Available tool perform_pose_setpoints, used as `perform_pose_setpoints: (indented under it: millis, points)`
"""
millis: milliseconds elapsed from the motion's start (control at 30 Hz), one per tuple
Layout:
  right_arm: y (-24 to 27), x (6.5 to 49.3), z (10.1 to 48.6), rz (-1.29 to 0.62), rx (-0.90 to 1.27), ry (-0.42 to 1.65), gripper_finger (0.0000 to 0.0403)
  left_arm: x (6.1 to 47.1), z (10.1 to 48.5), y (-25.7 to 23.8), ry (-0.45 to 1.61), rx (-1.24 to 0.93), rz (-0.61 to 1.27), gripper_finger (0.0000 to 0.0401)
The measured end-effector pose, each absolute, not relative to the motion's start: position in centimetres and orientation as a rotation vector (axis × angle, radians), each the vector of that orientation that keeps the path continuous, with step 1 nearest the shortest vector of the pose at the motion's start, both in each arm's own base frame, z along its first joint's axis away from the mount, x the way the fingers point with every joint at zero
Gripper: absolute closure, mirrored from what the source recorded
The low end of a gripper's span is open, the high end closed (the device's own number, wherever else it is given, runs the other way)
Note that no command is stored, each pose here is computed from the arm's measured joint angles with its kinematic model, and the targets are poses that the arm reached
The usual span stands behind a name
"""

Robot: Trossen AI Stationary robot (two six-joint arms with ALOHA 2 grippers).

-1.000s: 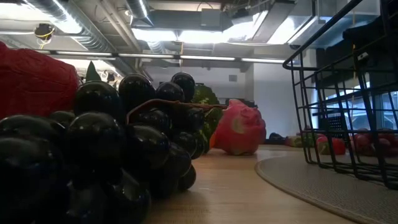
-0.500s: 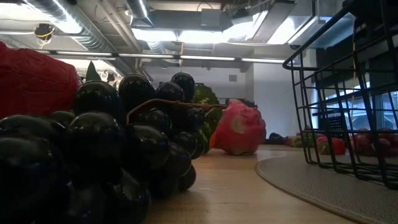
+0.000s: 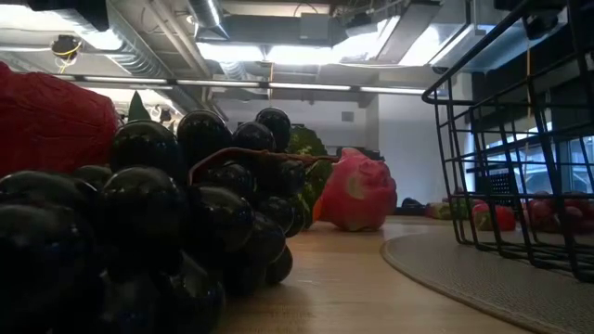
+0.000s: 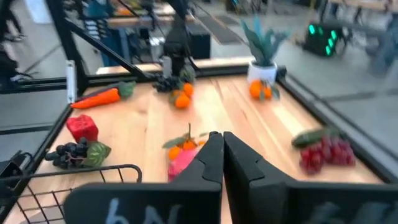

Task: Build produce basket
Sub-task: Put the dragon fruit into the black wire basket

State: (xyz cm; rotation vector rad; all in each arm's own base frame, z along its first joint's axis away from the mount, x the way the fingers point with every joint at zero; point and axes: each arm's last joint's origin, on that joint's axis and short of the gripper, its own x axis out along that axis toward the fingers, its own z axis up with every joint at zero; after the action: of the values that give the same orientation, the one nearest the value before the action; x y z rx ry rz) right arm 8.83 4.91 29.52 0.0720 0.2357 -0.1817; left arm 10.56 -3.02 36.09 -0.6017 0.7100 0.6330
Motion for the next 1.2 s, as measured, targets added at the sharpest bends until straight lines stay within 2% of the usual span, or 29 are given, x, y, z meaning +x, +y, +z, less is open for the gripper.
perform_pose_setpoints:
  millis: [400,600,967,1200]
  points:
    - [5.5,11.9,31.3,-0.221,0.239,0.418,0.0402,11.0,35.9,-3.2,0.709,-0.621,0.661,0.0401]
    - [5.0,12.6,32.4,-0.213,0.308,0.435,0.0402,12.0,35.6,-3.4,0.719,-0.614,0.685,0.0399]
    - [3.9,13.7,31.8,-0.196,0.426,0.547,0.0402,12.8,35.4,-2.4,0.702,-0.643,0.785,0.032]
    - [3.1,14.6,31.4,-0.237,0.446,0.578,0.0402,14.2,36.2,-1.4,0.524,-0.861,0.814,0.0317]
